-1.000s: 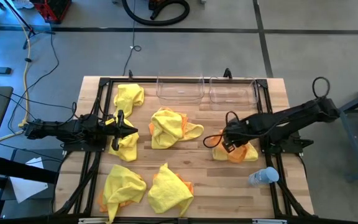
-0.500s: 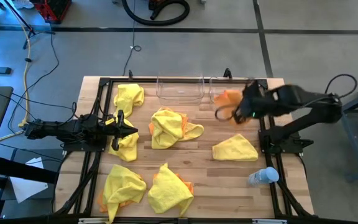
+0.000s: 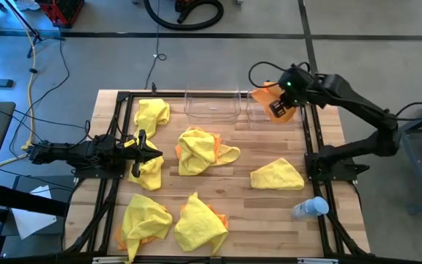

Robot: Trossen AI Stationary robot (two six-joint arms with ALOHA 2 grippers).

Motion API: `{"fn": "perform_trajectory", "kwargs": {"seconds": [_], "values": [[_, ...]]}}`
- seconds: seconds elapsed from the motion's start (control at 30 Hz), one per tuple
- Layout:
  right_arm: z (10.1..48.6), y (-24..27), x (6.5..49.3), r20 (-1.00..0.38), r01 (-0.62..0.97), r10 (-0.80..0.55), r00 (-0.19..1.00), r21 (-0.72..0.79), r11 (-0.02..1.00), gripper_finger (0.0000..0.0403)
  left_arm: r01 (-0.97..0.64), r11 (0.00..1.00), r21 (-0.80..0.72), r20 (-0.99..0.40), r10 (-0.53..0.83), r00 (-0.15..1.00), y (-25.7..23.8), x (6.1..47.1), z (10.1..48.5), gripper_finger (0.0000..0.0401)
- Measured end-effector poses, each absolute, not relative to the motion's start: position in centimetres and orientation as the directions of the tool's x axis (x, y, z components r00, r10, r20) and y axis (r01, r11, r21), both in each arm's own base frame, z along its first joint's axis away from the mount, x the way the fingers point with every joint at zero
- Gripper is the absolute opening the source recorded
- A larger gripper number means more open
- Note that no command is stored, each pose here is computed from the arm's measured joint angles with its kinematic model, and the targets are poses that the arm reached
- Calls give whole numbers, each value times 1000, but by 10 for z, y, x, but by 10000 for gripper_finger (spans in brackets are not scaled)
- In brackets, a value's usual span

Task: Sort microfiber towel by color & place in baskets
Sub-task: Put the orange microfiber cloth into the right transparent bin

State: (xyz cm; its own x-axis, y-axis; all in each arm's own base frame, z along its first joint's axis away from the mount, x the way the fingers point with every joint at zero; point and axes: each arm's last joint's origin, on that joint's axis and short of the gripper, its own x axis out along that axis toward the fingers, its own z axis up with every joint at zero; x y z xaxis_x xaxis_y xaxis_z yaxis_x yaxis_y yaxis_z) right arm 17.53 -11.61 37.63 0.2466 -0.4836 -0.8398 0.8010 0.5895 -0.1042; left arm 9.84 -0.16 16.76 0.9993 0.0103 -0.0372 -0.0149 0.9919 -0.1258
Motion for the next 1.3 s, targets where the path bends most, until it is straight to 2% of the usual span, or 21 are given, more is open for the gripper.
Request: {"fn": "perform_trajectory", "kwargs": {"seconds": [0.2,0.37,0.53,0.83,1.07,1.3], "values": [[325,-145,172,-864,818,-473,170,-144,557,0,-15,992,-126,-37,10,999,-2,98,168,1],[279,-162,169,-876,854,-431,215,-45,519,0,-15,992,-126,-37,10,999,-2,98,168,1],[242,-175,172,-902,893,-380,203,12,449,0,-15,992,-126,-37,11,999,-2,98,168,1],[185,-195,189,-970,947,-240,48,-32,319,5,-15,992,-126,-37,10,999,-2,98,168,1],[160,-208,193,-982,963,-183,39,-13,271,62,-15,992,-126,-37,10,999,-2,98,168,1],[161,-207,192,-985,964,-172,31,-16,266,135,-15,992,-126,-37,11,999,-2,98,168,1]]}}
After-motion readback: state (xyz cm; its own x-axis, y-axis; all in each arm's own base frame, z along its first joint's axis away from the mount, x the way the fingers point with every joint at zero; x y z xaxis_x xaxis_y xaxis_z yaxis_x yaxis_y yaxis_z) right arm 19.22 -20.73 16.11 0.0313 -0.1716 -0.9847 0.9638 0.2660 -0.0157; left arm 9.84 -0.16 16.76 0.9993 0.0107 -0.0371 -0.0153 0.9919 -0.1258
